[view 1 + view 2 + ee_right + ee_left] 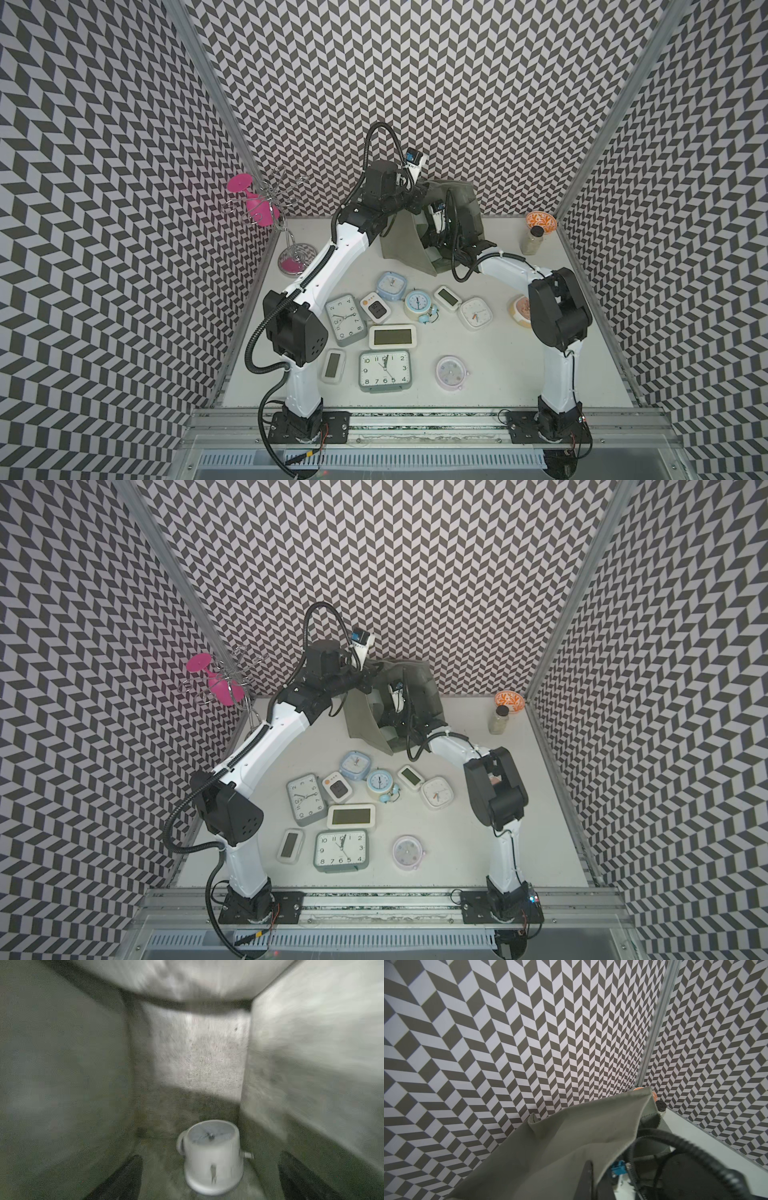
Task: Put the alarm clock into the canvas bag
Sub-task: Place the alarm at the canvas bag.
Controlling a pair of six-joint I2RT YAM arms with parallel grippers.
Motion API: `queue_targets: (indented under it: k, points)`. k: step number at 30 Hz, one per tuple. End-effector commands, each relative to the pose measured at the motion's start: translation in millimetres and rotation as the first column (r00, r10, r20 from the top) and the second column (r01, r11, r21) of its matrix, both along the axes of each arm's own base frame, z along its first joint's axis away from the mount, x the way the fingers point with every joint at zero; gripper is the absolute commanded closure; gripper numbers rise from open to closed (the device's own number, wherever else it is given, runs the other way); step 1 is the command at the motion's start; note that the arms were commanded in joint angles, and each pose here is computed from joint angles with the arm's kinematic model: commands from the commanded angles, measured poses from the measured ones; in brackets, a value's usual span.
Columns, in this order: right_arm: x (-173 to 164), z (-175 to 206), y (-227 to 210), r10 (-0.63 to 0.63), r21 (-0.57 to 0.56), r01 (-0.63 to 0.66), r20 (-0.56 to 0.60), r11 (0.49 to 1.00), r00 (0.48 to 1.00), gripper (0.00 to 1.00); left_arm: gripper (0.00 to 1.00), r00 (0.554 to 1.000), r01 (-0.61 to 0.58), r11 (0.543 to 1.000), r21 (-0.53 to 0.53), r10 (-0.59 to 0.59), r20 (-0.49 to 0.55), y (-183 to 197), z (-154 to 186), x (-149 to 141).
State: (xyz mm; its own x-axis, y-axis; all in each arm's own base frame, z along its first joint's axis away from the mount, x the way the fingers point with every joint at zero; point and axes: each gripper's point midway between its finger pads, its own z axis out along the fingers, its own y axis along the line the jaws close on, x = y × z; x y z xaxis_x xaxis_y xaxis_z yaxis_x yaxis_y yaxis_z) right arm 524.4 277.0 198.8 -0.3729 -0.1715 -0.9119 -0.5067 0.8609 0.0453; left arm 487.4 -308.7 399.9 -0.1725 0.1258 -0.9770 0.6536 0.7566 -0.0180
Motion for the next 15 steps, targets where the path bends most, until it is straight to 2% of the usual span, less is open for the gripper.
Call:
queue_targets:
  k: [1, 4, 12, 15]
  points:
    - [-27, 67, -10, -0.02, 0.098, 0.012, 0.073, 0.995, 0.997, 0.0, 1.0, 0.998, -0.05, 0.998, -0.024, 0.051, 0.04, 9, 18, 1]
    - [-49, 83, -36, -0.099, 0.124, 0.089, 0.076, 0.988, 0.992, 0.0, 1.0, 0.998, -0.066, 0.998, -0.004, 0.066, 0.022, 11, 8, 2]
    - [-99, 92, -83, -0.203, 0.124, 0.195, 0.057, 0.973, 0.977, 0.15, 1.0, 0.998, -0.051, 0.999, -0.018, 0.051, 0.033, 13, 9, -8]
    - [-113, 91, -100, -0.234, 0.165, 0.226, 0.028, 0.96, 0.972, 0.19, 1.0, 0.998, -0.045, 0.999, -0.021, 0.045, 0.036, 14, 12, -11]
